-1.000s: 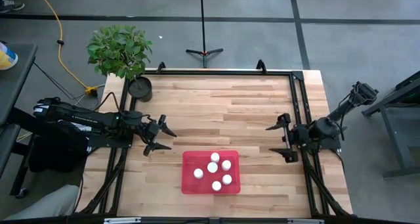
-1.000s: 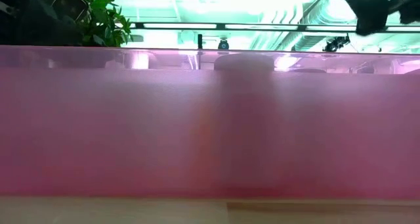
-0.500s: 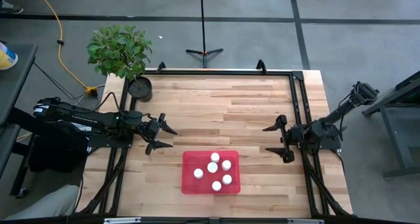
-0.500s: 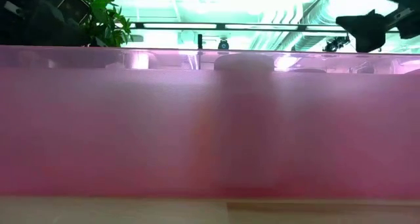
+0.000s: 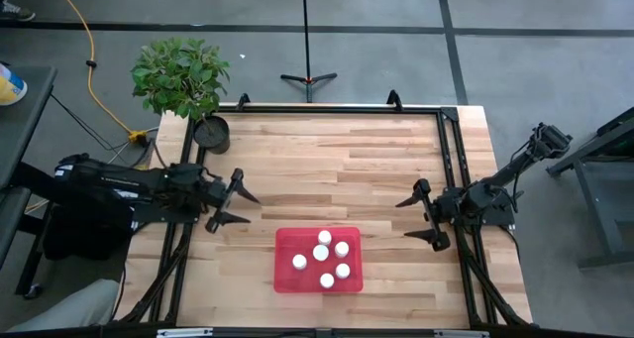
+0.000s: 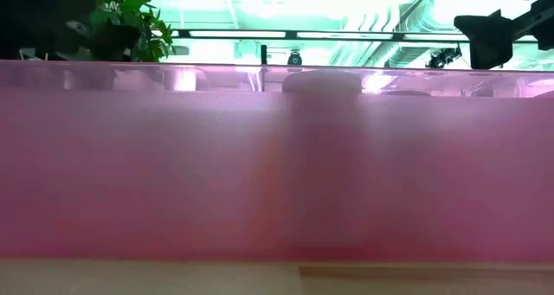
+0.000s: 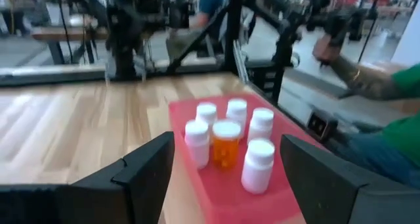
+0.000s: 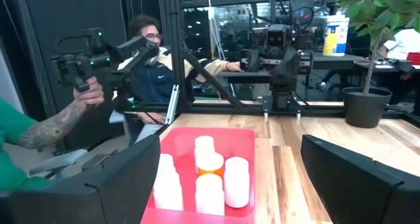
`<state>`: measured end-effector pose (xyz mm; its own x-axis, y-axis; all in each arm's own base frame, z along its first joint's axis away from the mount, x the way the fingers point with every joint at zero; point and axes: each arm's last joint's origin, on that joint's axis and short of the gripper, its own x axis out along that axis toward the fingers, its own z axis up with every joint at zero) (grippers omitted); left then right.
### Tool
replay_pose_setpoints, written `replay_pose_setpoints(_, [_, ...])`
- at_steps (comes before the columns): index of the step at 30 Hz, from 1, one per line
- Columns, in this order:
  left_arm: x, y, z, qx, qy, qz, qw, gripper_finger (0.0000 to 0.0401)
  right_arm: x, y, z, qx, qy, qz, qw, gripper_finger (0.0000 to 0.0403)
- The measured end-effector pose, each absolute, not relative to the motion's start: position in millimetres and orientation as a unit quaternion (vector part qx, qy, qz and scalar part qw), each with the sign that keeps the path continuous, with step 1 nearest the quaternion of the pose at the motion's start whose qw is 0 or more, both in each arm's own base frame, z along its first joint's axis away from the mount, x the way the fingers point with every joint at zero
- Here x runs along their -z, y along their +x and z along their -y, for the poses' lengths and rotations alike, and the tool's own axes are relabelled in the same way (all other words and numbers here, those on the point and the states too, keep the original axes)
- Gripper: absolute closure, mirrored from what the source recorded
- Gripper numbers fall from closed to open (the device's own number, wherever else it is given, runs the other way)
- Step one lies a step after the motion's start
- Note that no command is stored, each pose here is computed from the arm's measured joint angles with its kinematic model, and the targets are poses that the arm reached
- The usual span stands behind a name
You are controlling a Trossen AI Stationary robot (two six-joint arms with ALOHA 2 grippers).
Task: Pick and place pill bottles into a basket
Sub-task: Return to Home Position
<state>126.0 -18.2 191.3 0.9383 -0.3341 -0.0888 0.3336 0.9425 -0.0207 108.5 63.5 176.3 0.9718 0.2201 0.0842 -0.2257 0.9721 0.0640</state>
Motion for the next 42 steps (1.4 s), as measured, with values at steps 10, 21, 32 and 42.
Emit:
replay_pose_setpoints(10, [-194.7,106.5,16.5,0.17,-0.005,-0.031,0.985,0.0091,-181.8,109.6,-58.4,-0.057,0.014,0.067,0.996,0.0045])
replay_pose_setpoints(21, [-179.6,95.5,15.6,0.17,-0.008,-0.026,0.985,0.0091,-187.2,112.7,-44.7,0.011,-0.016,0.091,0.996,0.0045])
replay_pose_setpoints(32, [-170.3,95.8,14.9,0.159,-0.006,-0.016,0.987,0.0091,-182.2,122.2,-15.3,-0.001,0.013,0.073,0.997,0.0045])
replay_pose_setpoints(42, [-168.1,97.8,15.3,0.162,-0.008,-0.031,0.986,0.0091,-192.6,122.9,-7.6,-0.183,0.033,0.059,0.981,0.0045])
